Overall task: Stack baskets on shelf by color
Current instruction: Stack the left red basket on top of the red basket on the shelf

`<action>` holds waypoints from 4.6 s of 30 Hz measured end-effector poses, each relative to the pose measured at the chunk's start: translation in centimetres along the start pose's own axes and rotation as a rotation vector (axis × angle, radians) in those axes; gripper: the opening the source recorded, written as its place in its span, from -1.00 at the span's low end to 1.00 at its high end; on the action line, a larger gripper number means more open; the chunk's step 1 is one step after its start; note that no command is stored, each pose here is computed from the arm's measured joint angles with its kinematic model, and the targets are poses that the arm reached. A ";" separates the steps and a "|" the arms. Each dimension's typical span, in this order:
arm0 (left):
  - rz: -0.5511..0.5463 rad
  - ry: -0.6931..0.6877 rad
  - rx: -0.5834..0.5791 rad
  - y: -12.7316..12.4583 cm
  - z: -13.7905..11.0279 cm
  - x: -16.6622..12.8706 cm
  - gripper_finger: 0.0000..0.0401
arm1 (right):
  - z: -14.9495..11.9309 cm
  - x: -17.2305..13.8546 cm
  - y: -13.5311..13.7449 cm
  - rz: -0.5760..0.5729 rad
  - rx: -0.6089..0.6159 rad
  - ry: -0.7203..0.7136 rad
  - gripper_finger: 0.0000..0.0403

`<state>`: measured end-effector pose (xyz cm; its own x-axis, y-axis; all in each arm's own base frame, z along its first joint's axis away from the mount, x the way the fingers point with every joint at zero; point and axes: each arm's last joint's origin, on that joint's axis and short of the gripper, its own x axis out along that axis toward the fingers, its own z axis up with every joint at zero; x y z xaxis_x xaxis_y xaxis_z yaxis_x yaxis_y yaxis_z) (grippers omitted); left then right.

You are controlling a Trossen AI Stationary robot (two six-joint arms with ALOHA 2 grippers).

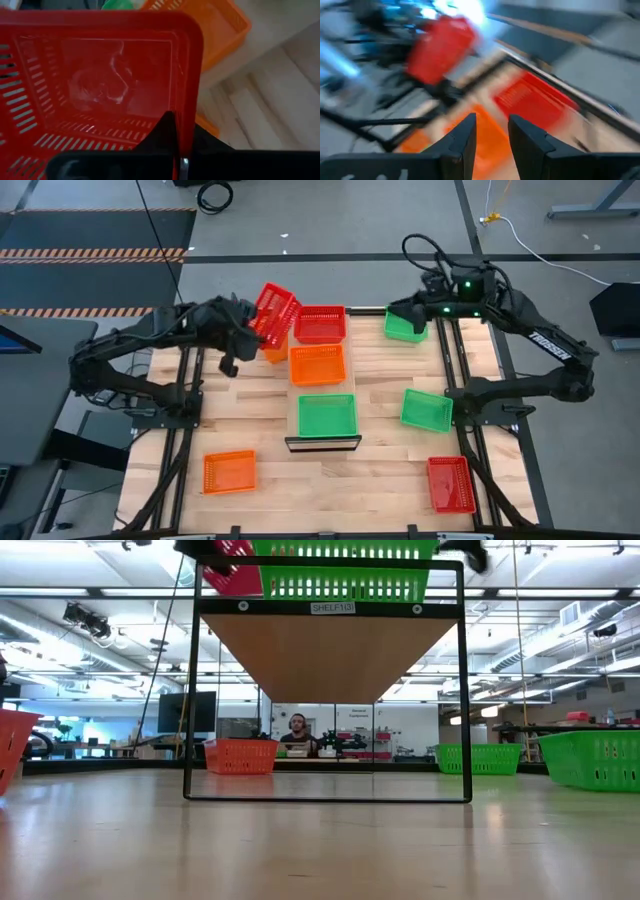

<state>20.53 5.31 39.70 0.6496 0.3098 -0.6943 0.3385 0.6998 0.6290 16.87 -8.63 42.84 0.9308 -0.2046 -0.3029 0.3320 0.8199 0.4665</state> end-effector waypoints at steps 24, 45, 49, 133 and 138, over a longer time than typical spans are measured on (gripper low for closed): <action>-0.113 -0.049 0.216 0.4 0.3 2.8 -0.98 | 1.2 14.1 0.5 0.271 0.050 -0.123 -0.42; -0.120 0.035 0.238 0.8 -0.8 3.3 -0.98 | 10.3 13.2 2.8 -0.018 0.029 0.186 -0.22; -0.145 0.058 0.287 1.0 -0.9 4.4 -0.98 | 9.1 15.4 3.3 0.001 0.027 0.234 -0.22; 0.473 0.066 -0.648 5.7 0.8 -4.7 0.08 | 6.2 16.2 0.2 -0.697 0.529 0.189 -0.94; 0.474 0.057 -0.694 5.7 0.8 -4.7 0.01 | 5.2 16.4 1.3 -0.771 0.551 0.162 -0.94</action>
<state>19.95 7.34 46.80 0.5761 0.6893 -0.4393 -0.4687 0.7189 0.5134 33.39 -13.66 42.78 0.4073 -0.4719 -0.7820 0.9078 0.1154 0.4031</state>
